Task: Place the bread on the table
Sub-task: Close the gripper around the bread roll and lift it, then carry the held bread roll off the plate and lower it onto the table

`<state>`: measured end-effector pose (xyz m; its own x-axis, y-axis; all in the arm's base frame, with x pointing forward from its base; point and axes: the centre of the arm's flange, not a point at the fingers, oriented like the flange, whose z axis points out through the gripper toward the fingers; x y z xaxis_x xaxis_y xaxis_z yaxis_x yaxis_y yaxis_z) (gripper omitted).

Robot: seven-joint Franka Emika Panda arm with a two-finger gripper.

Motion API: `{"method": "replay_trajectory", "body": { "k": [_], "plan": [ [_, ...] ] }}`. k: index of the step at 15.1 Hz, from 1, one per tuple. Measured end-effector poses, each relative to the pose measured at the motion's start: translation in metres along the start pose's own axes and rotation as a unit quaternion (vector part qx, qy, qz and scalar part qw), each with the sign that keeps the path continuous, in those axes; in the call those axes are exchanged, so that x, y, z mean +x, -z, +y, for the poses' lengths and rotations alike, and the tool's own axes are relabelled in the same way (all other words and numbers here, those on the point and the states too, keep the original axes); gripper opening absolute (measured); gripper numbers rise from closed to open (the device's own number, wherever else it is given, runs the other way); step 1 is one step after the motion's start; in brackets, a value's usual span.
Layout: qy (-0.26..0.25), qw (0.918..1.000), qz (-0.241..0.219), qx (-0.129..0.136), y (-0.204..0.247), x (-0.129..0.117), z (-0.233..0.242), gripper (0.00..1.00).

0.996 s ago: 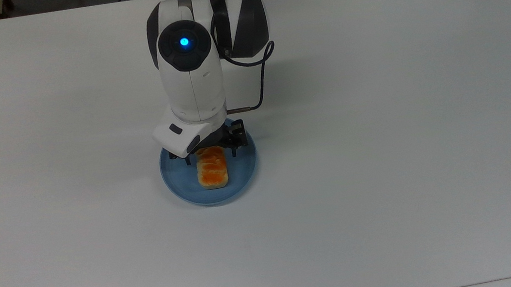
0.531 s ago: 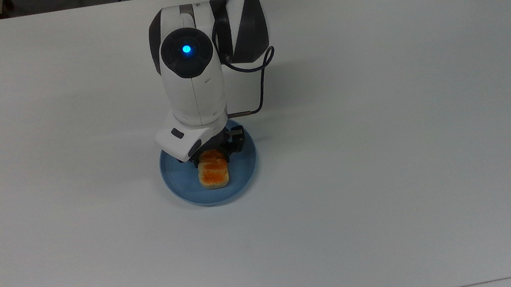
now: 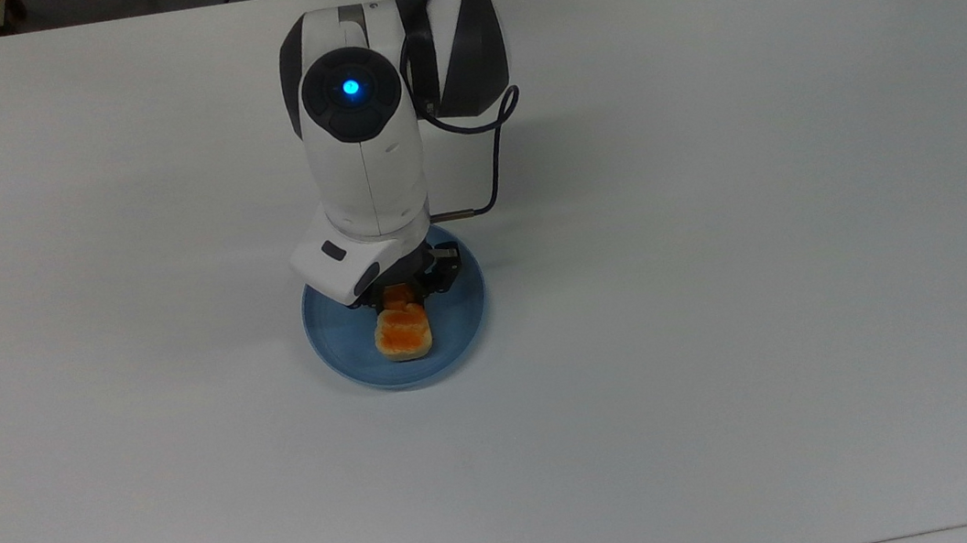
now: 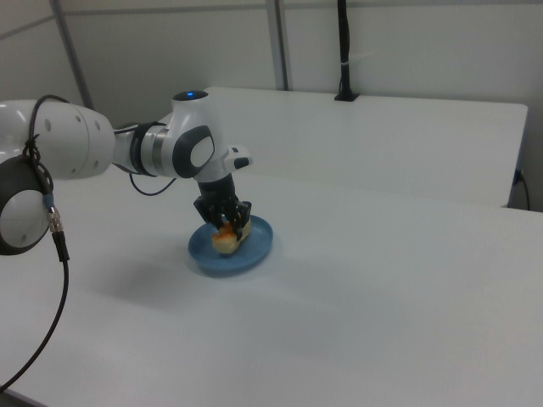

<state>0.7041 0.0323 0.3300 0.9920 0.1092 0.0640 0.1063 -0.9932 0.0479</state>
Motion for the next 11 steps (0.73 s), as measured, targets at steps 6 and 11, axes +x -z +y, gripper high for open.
{"method": "replay_trajectory", "body": {
  "k": [6,11],
  "plan": [
    [-0.004,0.9995,0.026,-0.019,0.041,-0.001,0.045,0.41],
    [0.023,0.9986,0.015,-0.045,0.040,-0.020,0.140,0.41]
  ]
}}
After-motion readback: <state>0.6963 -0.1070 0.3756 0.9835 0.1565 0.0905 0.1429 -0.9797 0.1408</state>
